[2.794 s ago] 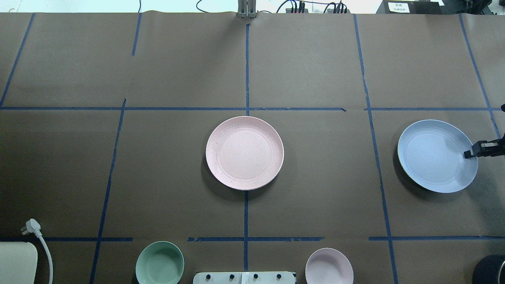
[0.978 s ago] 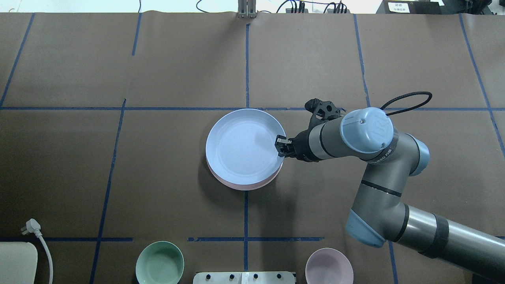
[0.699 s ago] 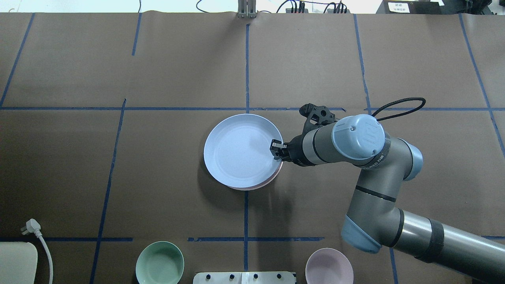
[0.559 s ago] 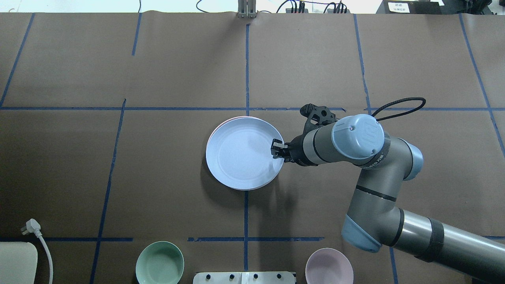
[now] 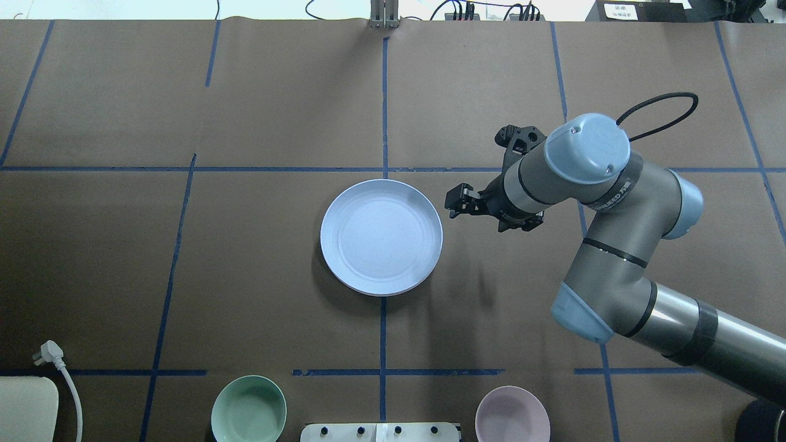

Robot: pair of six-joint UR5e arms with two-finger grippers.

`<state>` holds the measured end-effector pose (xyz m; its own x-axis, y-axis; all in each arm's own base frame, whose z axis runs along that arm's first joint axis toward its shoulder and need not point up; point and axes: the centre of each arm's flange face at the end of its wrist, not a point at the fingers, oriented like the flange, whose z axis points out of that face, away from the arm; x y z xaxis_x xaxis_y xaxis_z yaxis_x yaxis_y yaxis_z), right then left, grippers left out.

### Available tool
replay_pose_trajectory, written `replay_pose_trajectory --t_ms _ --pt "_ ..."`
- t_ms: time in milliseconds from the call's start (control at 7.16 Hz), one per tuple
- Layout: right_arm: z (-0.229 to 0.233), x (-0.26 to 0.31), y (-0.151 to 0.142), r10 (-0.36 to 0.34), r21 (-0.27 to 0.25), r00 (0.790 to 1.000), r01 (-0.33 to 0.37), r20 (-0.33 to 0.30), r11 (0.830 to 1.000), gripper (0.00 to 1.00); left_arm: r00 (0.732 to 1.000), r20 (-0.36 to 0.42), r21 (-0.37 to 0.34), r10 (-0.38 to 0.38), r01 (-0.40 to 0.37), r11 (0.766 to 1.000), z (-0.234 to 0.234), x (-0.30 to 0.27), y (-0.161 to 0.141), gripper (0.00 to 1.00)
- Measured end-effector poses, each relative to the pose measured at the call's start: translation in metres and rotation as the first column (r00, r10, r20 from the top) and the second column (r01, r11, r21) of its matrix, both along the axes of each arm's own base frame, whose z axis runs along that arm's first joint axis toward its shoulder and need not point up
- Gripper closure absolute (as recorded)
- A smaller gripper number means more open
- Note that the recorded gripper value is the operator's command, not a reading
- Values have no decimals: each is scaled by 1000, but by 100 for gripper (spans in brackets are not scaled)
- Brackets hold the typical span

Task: Stack three plates with pink and blue
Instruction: 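Open the right gripper and withdraw it away from the stack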

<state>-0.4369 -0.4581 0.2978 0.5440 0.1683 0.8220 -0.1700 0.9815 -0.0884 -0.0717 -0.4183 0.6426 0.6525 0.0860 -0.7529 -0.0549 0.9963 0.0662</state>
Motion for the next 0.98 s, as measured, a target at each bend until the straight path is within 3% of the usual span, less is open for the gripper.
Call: replay_pose_trajectory --t_ms 279,559,838,978 --pt "43 86 -53 -95 68 992 100 -81 993 0 1000 0 -6 0 0 1000 2 1 -2 0" --pt "135 223 -83 -178 155 973 200 -147 967 0 1000 2 -17 4 -4 1000 8 1 2 0" --pt "234 361 -57 -218 216 954 261 -206 941 0 1000 4 -17 7 -7 1000 9 1 2 0" --pt "275 418 -27 -215 222 953 262 -213 939 0 1000 5 -14 7 -7 1000 8 1 2 0"
